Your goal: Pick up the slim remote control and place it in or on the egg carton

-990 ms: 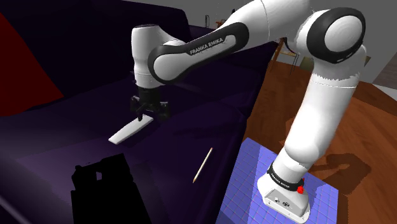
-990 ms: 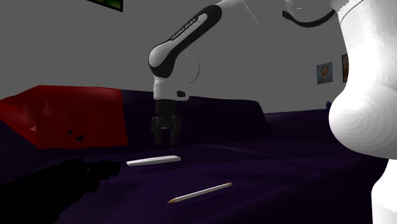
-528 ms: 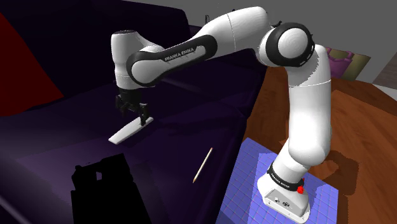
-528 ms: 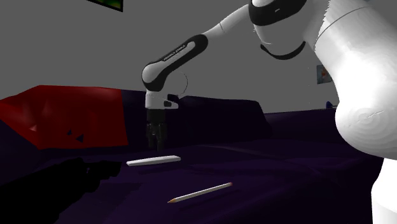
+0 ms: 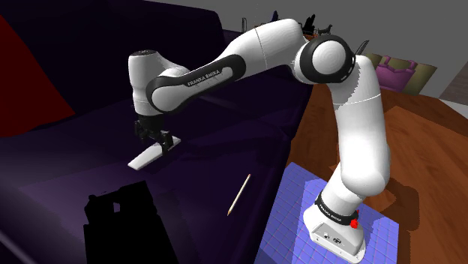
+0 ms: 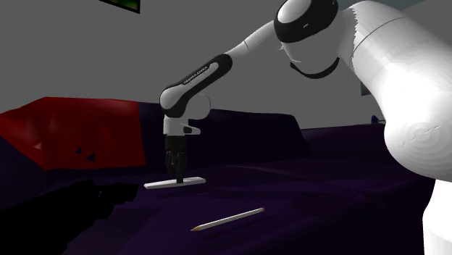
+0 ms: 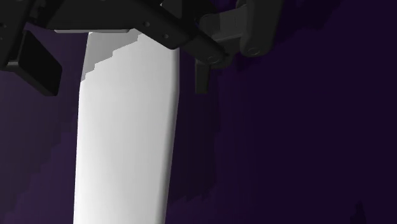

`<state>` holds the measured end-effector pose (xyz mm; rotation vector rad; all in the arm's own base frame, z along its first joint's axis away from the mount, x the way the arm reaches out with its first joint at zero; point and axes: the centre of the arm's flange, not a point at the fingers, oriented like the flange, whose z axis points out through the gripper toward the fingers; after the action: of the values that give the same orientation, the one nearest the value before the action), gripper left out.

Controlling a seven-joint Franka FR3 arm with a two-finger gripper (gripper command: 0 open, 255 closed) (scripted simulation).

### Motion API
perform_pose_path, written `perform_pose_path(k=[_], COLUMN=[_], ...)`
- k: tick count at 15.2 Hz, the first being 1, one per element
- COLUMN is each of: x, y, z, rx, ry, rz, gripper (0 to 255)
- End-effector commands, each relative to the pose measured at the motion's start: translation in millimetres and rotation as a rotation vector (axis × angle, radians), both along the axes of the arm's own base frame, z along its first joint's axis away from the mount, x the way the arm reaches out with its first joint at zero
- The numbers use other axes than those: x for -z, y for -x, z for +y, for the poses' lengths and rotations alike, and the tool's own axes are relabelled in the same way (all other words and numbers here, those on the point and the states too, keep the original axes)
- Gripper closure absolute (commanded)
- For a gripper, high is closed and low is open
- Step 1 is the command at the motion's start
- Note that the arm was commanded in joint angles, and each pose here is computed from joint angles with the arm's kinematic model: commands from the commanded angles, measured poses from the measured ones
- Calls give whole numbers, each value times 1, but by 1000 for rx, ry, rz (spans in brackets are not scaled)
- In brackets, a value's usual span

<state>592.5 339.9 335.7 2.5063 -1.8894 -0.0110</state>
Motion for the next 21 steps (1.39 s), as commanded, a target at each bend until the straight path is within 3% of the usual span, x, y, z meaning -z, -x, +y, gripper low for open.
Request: perform_pose_path(k=[1,8,9,18,21], x=[8,8,8,8,-8], y=[0,0,0,0,0], z=[0,0,0,0,0], rx=[0,0,0,0,0], ry=[0,0,0,0,0], rz=[0,0,0,0,0], gripper=[0,0,255,255,255])
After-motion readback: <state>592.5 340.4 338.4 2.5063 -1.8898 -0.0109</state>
